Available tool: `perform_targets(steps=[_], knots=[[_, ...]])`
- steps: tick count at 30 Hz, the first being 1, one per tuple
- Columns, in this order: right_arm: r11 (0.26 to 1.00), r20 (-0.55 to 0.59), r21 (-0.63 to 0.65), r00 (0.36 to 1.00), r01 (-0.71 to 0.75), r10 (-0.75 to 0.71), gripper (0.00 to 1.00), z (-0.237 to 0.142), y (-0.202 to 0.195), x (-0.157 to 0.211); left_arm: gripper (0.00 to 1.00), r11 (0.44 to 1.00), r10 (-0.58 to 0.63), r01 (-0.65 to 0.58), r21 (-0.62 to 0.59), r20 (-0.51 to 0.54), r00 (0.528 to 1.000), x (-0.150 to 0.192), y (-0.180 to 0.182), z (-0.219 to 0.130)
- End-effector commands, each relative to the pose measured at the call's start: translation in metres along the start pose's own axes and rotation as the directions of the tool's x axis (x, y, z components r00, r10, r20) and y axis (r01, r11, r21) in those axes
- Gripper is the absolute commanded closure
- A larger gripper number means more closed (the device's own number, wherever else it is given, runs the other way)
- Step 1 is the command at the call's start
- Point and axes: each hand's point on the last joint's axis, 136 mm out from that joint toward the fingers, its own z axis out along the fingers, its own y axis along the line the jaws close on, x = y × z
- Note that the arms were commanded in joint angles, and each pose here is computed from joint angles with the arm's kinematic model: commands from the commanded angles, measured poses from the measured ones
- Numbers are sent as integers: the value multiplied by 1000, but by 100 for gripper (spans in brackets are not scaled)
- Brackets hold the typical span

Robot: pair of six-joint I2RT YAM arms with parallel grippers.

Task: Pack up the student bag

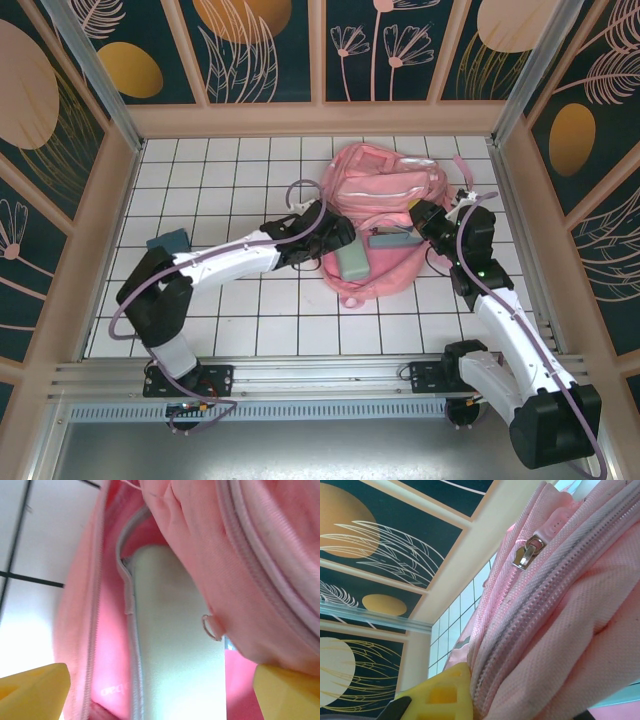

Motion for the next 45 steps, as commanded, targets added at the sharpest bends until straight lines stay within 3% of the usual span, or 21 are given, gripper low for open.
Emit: perform_targets(steps=[1,4,9,16,25,29,34,38,45], knots=[[977,18,-189,995,103,-102,100,-15,57,-8,9,998,14,-1,-69,182,983,-39,18,-36],[974,12,-200,995,104,-104,100,-15,58,-6,9,991,9,23,-129,242,970,-54,44,-54],[972,4,-213,994,103,-105,100,-15,59,-3,1,964,-33,116,-239,328,944,-86,106,-81],[970,2,-216,993,116,-118,100,-16,58,-1,1,890,-71,268,-368,469,880,-125,193,-118],[968,2,-212,991,134,-136,100,-16,56,1,1,725,-151,453,-519,522,840,-167,298,-120],[968,2,-204,989,144,-147,100,-16,55,1,2,681,-179,490,-544,524,832,-183,332,-106],[970,3,-195,989,147,-150,100,-16,53,1,1,711,-181,462,-531,496,849,-207,337,-79],[971,1,-193,989,144,-146,100,-15,52,1,2,698,-172,465,-545,503,847,-214,343,-69],[971,1,-192,989,145,-147,100,-16,52,1,2,692,-265,488,-532,442,857,-179,357,-42]])
